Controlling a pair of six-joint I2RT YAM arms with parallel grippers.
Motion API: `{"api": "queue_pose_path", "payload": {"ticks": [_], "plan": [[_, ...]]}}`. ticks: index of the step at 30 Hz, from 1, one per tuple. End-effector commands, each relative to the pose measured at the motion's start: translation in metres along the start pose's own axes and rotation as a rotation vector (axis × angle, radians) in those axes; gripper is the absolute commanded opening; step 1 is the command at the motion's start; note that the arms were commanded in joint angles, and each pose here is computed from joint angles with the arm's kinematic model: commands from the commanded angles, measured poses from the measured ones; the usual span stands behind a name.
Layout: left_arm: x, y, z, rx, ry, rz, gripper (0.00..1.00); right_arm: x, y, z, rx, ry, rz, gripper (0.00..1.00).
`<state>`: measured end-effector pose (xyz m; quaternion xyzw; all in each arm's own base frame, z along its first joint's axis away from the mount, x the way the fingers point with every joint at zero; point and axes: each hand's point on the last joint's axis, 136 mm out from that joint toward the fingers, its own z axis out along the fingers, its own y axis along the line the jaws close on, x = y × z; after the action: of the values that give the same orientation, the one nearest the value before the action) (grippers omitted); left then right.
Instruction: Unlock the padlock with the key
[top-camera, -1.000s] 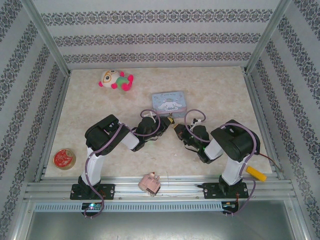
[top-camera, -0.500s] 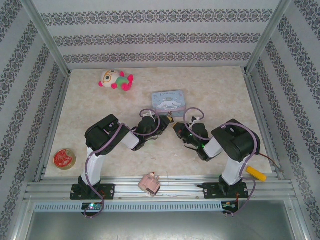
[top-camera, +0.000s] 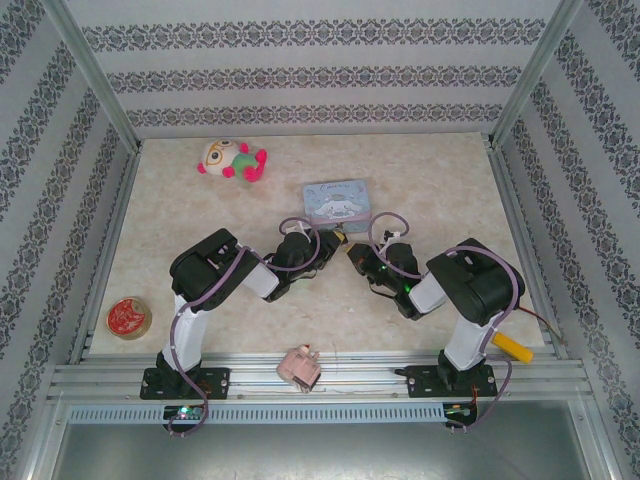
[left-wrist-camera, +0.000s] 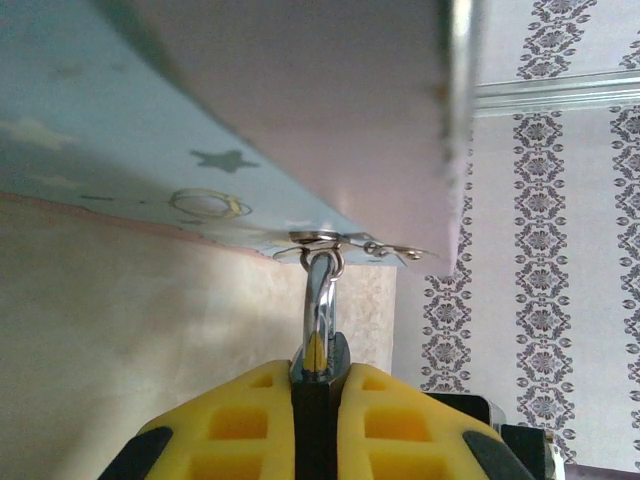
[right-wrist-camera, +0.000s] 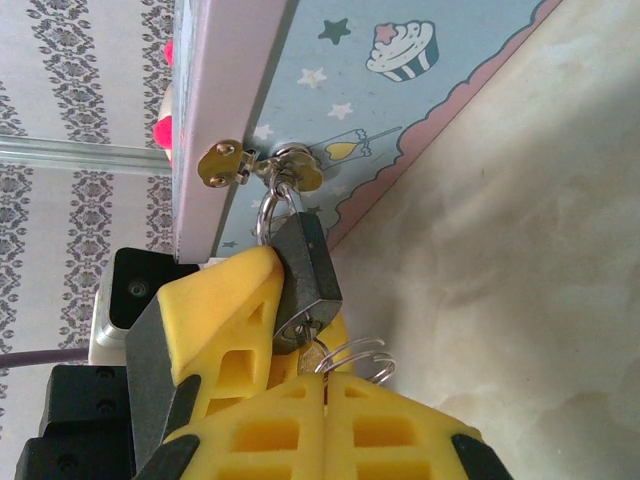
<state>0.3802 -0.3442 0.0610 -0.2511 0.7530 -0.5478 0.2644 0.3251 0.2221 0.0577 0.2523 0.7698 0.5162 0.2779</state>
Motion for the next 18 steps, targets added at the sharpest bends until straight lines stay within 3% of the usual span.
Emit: {"api": "queue_pose_path", "payload": {"ticks": [1,7,12,18], "plan": [[0.077,-0.009,-0.011,0.049,0.280,0.037,0.00,-0.001,0.036,-0.003,-0.135,-0.035,-0.041,0.00],[0.074,0.004,-0.012,0.024,0.253,0.009,0.00,0.023,0.016,-0.019,-0.076,-0.003,-0.053,0.09],[0.075,0.016,-0.015,-0.005,0.253,0.010,0.00,0.025,-0.002,-0.042,-0.027,-0.031,-0.068,0.28],[0.074,0.029,-0.023,-0.043,0.254,0.009,0.00,0.025,-0.005,-0.064,0.004,-0.050,-0.111,0.32]]}}
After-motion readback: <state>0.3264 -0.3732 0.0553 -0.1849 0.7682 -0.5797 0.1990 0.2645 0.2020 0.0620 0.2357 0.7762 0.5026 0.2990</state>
